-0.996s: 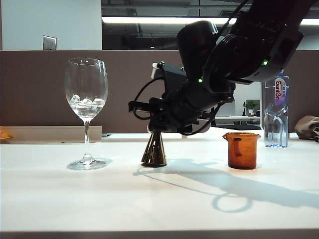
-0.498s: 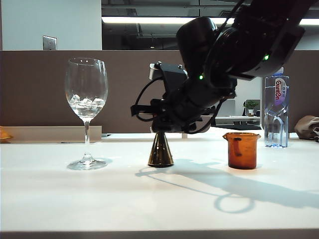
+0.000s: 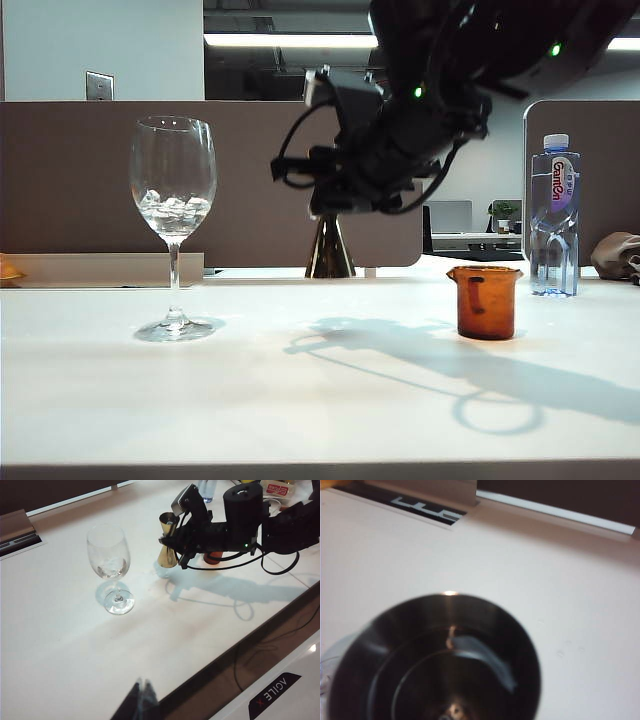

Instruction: Pick up the small amber measuring cup and pour the water in it into the jigger, then pick up the jigger and pour the water in it into the wine glass.

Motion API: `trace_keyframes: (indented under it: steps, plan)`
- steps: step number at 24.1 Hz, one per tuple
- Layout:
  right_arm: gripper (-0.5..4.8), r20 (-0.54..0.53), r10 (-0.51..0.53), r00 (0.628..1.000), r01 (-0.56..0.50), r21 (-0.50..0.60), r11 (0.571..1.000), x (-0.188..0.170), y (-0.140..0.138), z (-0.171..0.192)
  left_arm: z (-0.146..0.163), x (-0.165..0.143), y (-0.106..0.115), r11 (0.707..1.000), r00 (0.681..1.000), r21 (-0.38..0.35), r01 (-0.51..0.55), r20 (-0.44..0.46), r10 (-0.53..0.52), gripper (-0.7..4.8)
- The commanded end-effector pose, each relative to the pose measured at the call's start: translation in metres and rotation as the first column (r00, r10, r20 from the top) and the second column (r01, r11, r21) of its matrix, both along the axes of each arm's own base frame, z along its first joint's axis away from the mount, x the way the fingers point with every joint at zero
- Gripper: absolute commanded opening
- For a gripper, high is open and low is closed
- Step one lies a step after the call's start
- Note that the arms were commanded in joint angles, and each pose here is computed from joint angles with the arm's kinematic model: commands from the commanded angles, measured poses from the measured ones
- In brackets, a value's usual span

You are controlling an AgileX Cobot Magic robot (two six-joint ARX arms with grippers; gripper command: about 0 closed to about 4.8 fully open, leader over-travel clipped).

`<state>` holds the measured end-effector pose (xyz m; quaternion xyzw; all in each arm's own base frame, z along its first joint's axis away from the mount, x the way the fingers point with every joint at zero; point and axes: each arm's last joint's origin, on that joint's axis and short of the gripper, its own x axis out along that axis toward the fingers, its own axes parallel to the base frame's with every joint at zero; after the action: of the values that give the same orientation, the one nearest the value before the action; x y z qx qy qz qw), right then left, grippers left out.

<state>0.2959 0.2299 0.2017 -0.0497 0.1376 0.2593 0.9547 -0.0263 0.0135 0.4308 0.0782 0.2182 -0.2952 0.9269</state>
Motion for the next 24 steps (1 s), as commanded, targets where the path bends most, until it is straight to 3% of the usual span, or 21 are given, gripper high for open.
trace_keyframes:
  steps: [1, 8, 15, 24]
  plan:
    - [-0.02, 0.045, -0.044, 0.998, 0.044, 0.000, 0.999, -0.002, -0.003, 0.016, 0.000, -0.001, 0.000, 1.000, 1.000, -0.002, -0.003, -0.002, 0.003, -0.02]
    - [-0.02, 0.069, -0.056, 0.996, 0.058, -0.029, 0.998, -0.008, -0.009, 0.045, 0.000, -0.001, 0.000, 1.000, 1.000, -0.002, -0.003, -0.003, 0.003, -0.02]
    - [-0.02, 0.126, -0.034, 0.991, 0.033, 0.012, 0.999, -0.017, -0.006, 0.081, 0.000, -0.001, 0.000, 1.000, 1.000, -0.002, -0.003, -0.003, 0.003, -0.02]
    - [-0.02, 0.150, -0.006, 0.989, 0.009, -0.021, 1.000, -0.029, -0.009, 0.098, 0.000, -0.001, 0.000, 1.000, 1.000, -0.002, -0.004, -0.002, 0.004, -0.02]
